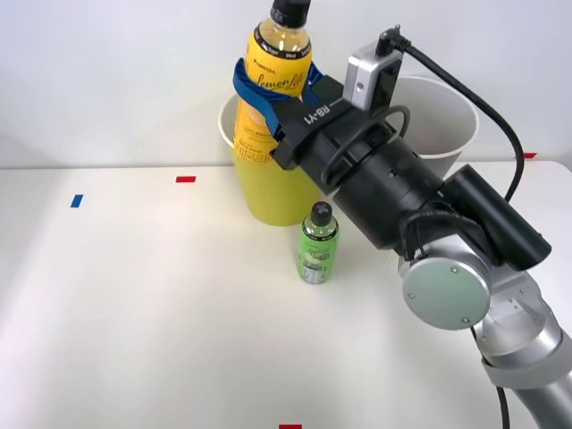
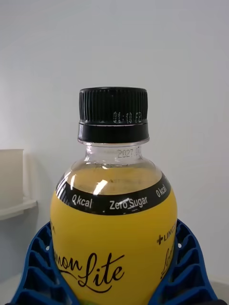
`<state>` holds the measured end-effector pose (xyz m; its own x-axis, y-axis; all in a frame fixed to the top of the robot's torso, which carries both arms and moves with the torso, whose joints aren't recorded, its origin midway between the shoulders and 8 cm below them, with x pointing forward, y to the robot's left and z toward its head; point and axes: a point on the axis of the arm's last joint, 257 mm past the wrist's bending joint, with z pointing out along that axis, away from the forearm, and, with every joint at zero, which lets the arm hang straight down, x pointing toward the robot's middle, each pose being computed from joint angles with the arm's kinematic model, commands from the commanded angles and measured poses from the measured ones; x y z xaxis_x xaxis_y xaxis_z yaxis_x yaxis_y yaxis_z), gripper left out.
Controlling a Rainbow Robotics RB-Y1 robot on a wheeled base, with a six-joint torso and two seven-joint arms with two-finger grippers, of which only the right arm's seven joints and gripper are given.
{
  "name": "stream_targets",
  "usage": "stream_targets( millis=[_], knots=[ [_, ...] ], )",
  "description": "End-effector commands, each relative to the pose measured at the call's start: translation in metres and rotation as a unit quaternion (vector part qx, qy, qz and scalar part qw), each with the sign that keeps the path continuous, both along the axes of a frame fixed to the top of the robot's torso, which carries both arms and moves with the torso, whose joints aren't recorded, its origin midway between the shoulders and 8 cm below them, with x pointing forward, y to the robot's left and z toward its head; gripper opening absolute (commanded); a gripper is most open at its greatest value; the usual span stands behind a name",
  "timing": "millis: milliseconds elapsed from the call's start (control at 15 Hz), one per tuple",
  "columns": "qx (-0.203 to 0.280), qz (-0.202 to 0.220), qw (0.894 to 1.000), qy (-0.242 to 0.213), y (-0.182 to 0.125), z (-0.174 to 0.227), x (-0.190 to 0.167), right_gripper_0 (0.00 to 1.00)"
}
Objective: Put cans in the gray bin, plastic bottles in the light green bin
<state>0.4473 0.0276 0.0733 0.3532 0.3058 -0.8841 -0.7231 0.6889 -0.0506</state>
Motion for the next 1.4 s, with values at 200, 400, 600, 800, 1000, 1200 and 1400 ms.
stream_targets(
  millis=[200, 400, 600, 800, 1000, 1200, 1400],
  knots=[
    [0.015, -0.017, 1.000, 0.013, 0.013, 0.016, 0.055, 0.00],
    [0.001, -0.037, 0.999, 0.019, 0.014, 0.021, 0.094, 0.00],
    [-0.019, -0.053, 0.998, 0.032, 0.014, 0.015, 0.125, 0.00],
    [-0.036, -0.067, 0.996, 0.045, 0.016, 0.008, 0.152, 0.00],
    [-0.041, -0.071, 0.995, 0.049, 0.013, 0.004, 0.157, 0.00],
    [-0.039, -0.070, 0.995, 0.053, 0.011, 0.003, 0.158, 0.75],
    [-0.034, -0.064, 0.996, 0.059, 0.010, 0.002, 0.158, 1.00]
  ],
)
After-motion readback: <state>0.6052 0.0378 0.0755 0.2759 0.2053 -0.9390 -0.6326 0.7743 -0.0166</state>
